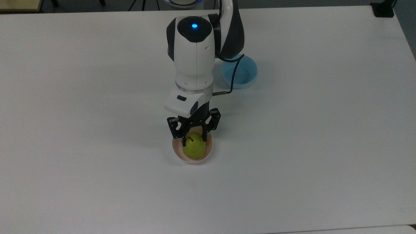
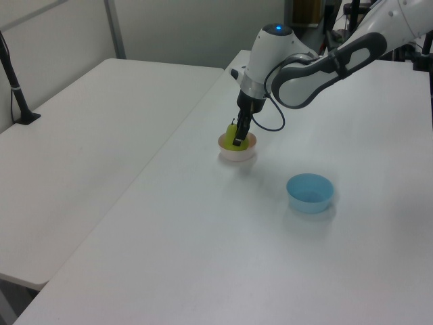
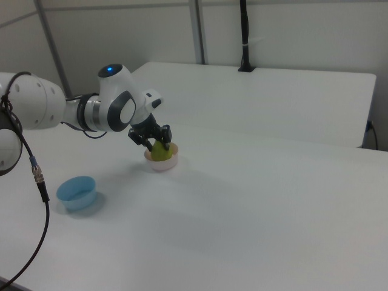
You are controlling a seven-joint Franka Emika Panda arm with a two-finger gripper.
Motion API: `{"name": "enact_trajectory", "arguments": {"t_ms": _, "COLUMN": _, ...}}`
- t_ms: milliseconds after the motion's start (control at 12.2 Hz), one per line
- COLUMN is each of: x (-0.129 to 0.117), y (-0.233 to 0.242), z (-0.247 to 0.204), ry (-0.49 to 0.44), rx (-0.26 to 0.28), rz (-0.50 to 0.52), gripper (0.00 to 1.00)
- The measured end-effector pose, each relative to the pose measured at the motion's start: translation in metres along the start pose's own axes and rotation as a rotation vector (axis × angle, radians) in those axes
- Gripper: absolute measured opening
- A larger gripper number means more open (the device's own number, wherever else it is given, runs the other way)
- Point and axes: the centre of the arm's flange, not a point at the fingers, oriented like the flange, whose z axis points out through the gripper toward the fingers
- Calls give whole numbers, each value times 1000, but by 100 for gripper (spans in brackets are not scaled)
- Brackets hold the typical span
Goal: Place the pear in the bowl
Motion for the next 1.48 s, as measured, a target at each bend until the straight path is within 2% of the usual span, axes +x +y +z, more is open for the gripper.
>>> {"name": "enact_trajectory", "arguments": {"t_ms": 165, "x": 0, "y": 0, "z": 2, "ry": 1, "rx": -2, "rz": 2, "gripper": 61}}
{"name": "enact_trajectory", "arguments": {"t_ms": 329, "x": 0, "y": 2, "z": 1, "ry": 3, "rx": -4, "rz": 11, "gripper": 69}}
{"name": "enact_trajectory", "arguments": {"t_ms": 412, "x": 1, "y": 3, "z": 1, "ry": 4, "rx": -5, "rz": 17, "gripper": 76}}
{"name": "enact_trajectory", "arguments": {"t_ms": 576, "x": 2, "y": 5, "z": -2, "ry": 10, "rx": -7, "rz": 26, "gripper": 99}}
{"name": "enact_trajectory", "arguments": {"t_ms": 823, "x": 12, "y": 13, "z": -29, "ry": 29, "rx": -14, "rz": 40, "gripper": 100}}
{"name": "enact_trajectory", "arguments": {"t_ms": 1152, "x": 16, "y": 51, "z": -126, "ry": -4, "rx": -19, "rz": 92, "gripper": 100}}
{"name": "enact_trajectory", "arguments": {"t_ms": 1481, "x": -17, "y": 70, "z": -224, "ry": -175, "rx": 29, "rz": 155, "gripper": 100}}
